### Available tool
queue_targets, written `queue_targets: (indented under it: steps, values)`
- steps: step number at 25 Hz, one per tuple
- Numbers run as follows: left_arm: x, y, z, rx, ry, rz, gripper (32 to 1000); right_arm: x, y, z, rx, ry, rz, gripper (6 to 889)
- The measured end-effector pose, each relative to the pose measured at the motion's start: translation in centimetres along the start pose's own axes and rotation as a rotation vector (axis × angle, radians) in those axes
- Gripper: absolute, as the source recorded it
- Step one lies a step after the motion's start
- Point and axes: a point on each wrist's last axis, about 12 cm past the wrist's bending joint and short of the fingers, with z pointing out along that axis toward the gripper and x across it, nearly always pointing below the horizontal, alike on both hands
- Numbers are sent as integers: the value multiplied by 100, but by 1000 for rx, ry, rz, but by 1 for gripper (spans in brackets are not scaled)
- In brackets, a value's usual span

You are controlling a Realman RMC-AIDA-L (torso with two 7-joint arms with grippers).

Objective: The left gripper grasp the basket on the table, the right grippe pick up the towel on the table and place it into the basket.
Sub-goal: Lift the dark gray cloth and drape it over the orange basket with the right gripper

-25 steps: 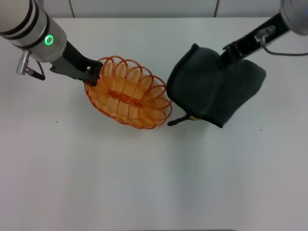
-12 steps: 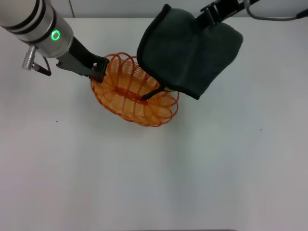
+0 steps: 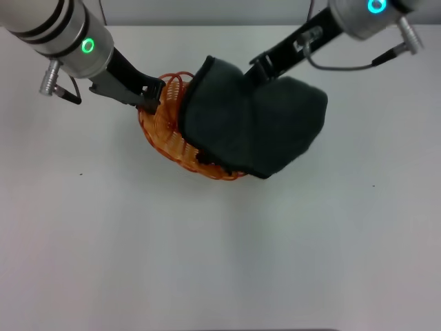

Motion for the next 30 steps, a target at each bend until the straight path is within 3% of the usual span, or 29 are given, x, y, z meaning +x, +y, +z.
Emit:
queue_targets:
  steps: [5,9,14,30]
  values:
    - [-22,-38,-8,13,-7,11,74,65,-82,235,-29,57,22,8]
    - [-33,-91,-13,53,-12,27,74,79,-110,316,-34,67,15,8]
    - [-44,-114,-24,67,-18,34,73,66,-124,391,-37,73,5,8]
    - [-54,-151,-28,95,-21,47,74,21,-95,413,-66,60,3,9]
